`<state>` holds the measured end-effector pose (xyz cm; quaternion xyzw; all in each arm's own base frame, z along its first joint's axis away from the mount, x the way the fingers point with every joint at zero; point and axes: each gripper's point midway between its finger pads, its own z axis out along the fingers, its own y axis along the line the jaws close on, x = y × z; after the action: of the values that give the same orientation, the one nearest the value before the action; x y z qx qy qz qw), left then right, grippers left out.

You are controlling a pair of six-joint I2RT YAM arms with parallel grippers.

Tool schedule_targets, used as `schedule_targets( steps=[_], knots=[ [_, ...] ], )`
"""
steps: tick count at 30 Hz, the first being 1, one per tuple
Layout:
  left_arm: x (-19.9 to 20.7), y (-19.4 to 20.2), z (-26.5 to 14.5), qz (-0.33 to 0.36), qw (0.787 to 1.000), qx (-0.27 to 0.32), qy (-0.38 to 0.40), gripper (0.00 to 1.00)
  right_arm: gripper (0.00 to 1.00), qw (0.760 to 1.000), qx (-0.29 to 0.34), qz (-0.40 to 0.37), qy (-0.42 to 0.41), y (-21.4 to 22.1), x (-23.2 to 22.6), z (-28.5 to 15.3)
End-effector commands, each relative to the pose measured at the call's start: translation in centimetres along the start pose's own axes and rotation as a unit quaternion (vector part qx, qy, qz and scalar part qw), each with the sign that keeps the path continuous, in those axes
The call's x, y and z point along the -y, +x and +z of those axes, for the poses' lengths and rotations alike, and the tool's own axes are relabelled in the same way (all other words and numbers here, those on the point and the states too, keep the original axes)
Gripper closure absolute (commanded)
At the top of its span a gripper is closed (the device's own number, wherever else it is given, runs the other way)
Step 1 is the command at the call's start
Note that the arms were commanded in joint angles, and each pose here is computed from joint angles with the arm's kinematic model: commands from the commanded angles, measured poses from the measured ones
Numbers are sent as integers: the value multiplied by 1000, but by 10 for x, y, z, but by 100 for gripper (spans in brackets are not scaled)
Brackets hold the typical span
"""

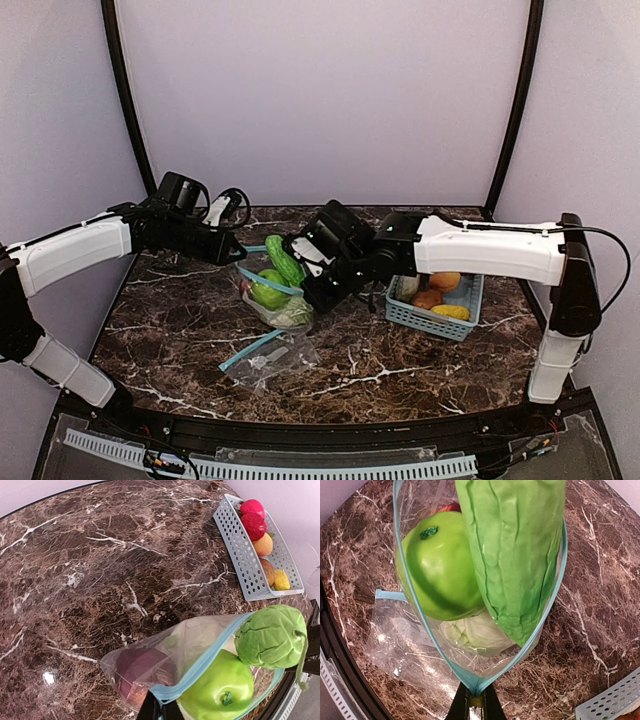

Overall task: Place the food in the zip-top bag and seal the zipper
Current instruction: Adjust the zipper food storage bag at the center of the board.

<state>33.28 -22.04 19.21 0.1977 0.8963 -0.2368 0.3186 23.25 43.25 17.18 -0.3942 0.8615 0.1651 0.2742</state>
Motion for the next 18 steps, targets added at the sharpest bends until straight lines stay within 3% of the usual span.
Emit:
schedule_targets(
  steps=[1, 4, 11, 14, 18],
  knots=[
    [19, -4, -5, 22, 998, 10, 52, 94, 100, 1000, -2, -19, -11, 7, -1, -1],
    [23, -5, -7, 32, 998, 11, 58, 88, 100, 999, 5, -25, -23, 4, -5, -2],
    [27, -33, -51, 88, 991, 94, 24, 44, 100, 999, 15, -29, -37, 1, -10, -3],
    [32, -41, -67, 89, 989, 119, 26, 40, 100, 998, 20, -31, -43, -1, -12, -4],
    [59, -46, -75, 62, 984, 137, 97, 38, 100, 998, 29, -37, -50, -1, -15, -6]
  ],
)
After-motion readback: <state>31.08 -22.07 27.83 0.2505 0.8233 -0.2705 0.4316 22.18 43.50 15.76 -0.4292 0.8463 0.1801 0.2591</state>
